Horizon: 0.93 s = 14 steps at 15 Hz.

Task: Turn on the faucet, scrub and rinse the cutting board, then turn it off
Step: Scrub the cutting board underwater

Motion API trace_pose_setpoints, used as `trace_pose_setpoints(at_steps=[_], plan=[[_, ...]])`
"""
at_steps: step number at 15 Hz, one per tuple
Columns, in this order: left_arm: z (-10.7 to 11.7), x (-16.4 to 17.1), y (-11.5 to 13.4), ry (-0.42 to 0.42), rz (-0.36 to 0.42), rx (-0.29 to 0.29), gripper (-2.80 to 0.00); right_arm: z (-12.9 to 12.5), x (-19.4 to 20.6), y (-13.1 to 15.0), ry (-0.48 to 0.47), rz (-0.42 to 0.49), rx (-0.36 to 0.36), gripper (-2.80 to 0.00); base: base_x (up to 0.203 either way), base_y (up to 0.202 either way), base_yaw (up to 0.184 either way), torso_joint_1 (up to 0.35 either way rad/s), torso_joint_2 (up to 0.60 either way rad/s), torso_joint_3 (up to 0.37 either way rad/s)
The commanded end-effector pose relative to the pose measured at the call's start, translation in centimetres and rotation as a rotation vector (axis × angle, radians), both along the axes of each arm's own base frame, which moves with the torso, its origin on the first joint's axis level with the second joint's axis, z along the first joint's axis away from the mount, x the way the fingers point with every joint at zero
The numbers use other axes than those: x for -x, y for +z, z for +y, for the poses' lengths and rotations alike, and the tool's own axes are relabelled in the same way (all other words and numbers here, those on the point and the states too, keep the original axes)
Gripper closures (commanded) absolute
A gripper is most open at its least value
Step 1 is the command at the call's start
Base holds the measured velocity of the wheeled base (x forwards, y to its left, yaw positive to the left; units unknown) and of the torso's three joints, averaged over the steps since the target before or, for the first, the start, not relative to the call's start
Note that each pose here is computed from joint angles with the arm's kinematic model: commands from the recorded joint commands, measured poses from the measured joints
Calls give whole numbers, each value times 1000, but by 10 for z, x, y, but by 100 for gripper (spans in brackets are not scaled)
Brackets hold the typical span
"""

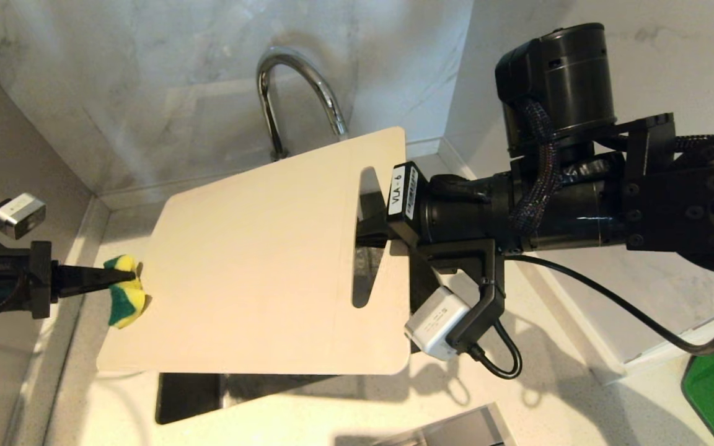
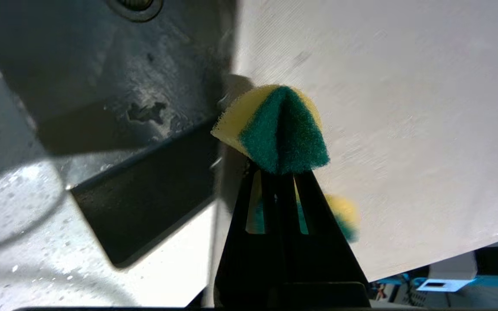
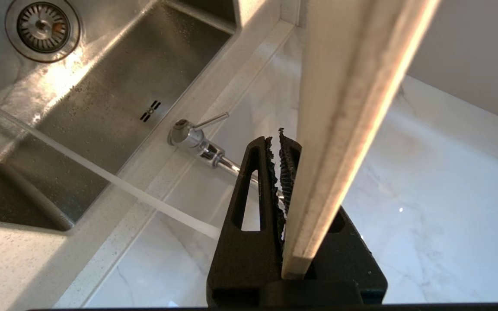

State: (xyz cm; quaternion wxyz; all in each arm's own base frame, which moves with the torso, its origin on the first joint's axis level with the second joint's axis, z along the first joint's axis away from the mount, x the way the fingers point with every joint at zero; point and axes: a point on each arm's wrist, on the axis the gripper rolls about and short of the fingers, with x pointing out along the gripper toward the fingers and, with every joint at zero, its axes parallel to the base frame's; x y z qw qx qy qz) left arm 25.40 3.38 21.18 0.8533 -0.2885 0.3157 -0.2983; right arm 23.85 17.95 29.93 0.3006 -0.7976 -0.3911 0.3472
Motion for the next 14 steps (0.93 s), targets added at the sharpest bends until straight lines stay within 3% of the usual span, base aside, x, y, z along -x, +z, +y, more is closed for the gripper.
trace_pose_setpoints(at_steps=[1, 3, 6, 9, 11, 13, 14], plan=[[-10, -2, 34, -18, -50, 29, 0, 0, 0, 0, 6, -9, 6, 0, 0, 0, 0, 0, 0, 0], [-38, 2, 68, -91, -70, 87, 0, 0, 0, 1, 6, -12, 4, 0, 0, 0, 0, 0, 0, 0], [-103, 26, 101, -290, -88, 143, 0, 0, 1, 2, 16, -9, -1, 0, 0, 0, 0, 0, 0, 0], [-163, 58, 114, -428, -98, 133, 0, -1, 1, 2, 15, -10, -3, 0, 0, 0, 0, 0, 0, 0], [-184, 74, 111, -469, -84, 85, 0, -2, 2, 4, 15, -14, -6, 0, 0, 0, 0, 0, 0, 0], [-187, 73, 97, -449, -134, -58, 0, -2, 2, 4, 15, -14, -6, 0, 0, 0, 0, 0, 0, 0], [-189, 72, 88, -444, -126, -101, 0, -2, 2, 4, 15, -16, -7, 0, 0, 0, 0, 0, 0, 0]])
